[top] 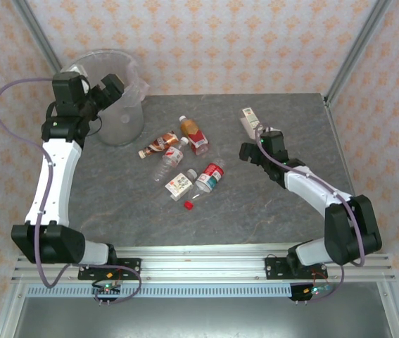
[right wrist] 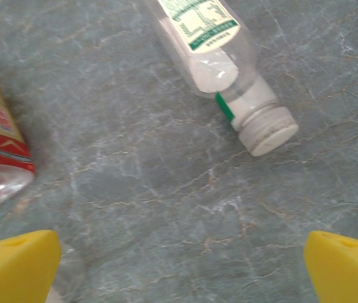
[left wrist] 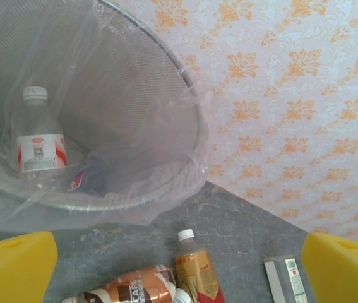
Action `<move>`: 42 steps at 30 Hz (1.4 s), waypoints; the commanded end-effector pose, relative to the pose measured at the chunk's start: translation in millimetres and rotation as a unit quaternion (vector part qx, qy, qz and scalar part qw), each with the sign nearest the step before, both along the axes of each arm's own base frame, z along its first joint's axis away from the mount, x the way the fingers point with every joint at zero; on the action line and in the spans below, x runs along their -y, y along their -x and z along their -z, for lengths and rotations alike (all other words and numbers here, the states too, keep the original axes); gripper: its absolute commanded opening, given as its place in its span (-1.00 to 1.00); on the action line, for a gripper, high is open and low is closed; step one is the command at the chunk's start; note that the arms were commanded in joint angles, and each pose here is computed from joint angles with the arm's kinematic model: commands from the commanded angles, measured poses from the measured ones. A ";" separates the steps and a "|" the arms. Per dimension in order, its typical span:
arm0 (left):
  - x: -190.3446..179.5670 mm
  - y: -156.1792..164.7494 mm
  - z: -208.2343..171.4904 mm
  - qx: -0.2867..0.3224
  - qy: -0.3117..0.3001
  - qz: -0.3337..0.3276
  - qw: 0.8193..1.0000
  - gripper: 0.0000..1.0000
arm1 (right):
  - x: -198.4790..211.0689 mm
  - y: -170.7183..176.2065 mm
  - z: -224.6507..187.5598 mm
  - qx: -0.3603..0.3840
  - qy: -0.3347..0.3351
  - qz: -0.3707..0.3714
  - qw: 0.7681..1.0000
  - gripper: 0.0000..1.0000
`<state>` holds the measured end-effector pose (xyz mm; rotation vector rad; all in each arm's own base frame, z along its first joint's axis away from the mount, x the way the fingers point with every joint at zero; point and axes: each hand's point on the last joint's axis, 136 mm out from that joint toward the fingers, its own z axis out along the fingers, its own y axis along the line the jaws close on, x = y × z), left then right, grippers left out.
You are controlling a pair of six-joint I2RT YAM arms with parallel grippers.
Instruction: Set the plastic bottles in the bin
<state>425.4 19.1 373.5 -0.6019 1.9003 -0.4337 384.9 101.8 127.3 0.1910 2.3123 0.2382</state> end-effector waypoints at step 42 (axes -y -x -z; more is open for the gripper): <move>-52.0 123.6 97.3 -0.101 -0.109 -0.143 0.978 1.00 | 44.5 -86.7 87.8 -0.229 0.169 -0.204 0.937 0.29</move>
